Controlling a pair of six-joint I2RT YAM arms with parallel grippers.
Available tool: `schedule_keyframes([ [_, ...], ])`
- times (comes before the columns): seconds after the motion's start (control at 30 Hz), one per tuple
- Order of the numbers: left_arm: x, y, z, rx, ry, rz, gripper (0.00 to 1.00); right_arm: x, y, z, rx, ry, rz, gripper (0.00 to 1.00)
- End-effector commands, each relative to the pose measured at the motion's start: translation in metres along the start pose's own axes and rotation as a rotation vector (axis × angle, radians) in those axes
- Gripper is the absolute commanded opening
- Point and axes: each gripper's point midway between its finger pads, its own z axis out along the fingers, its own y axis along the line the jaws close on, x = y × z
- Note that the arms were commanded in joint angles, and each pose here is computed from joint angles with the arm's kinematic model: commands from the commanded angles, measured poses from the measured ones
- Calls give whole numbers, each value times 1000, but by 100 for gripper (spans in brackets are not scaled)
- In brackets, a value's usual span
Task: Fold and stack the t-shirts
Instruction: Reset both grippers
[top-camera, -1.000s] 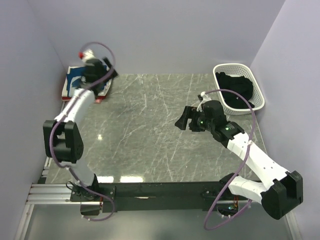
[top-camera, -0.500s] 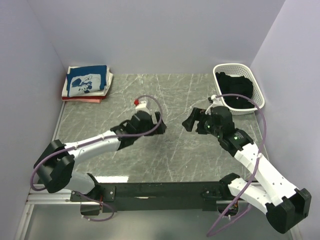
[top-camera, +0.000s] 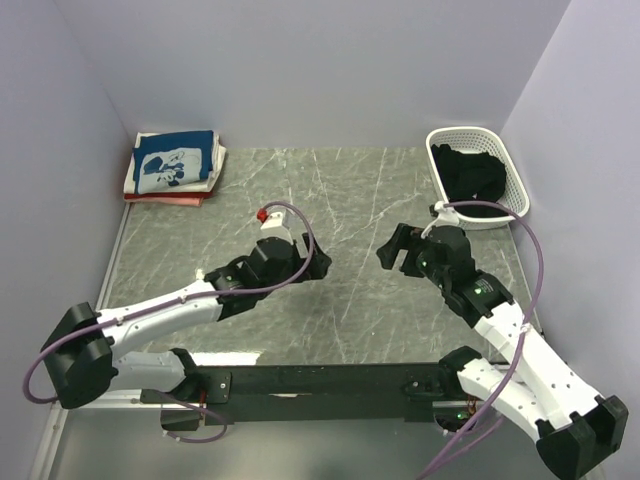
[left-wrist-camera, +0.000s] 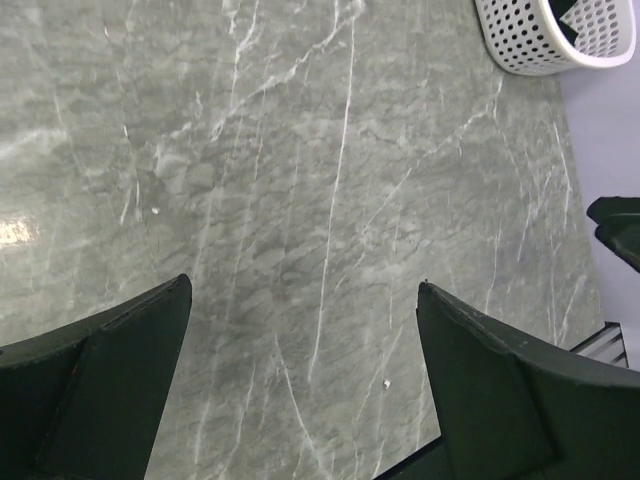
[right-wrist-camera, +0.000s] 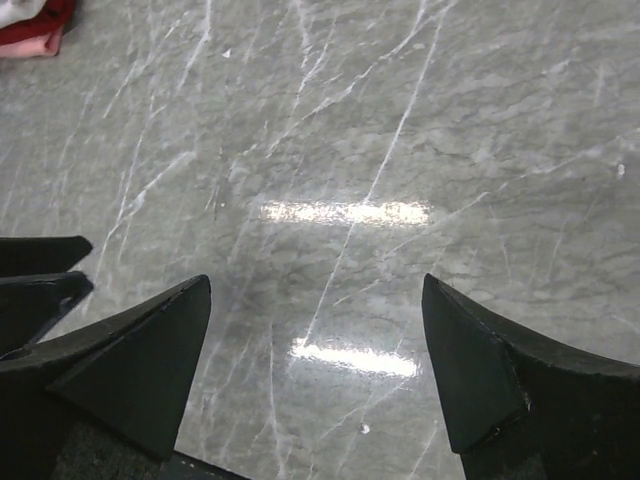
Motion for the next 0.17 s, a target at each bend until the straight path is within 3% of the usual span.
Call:
schedule_keyframes([
  [0.0, -26, -13, -9, 18, -69, 23, 99, -10, -7, 0, 38, -49, 22, 92],
  [0.13, -32, -19, -15, 52, -88, 18, 99, -7, -11, 1, 66, -31, 19, 92],
])
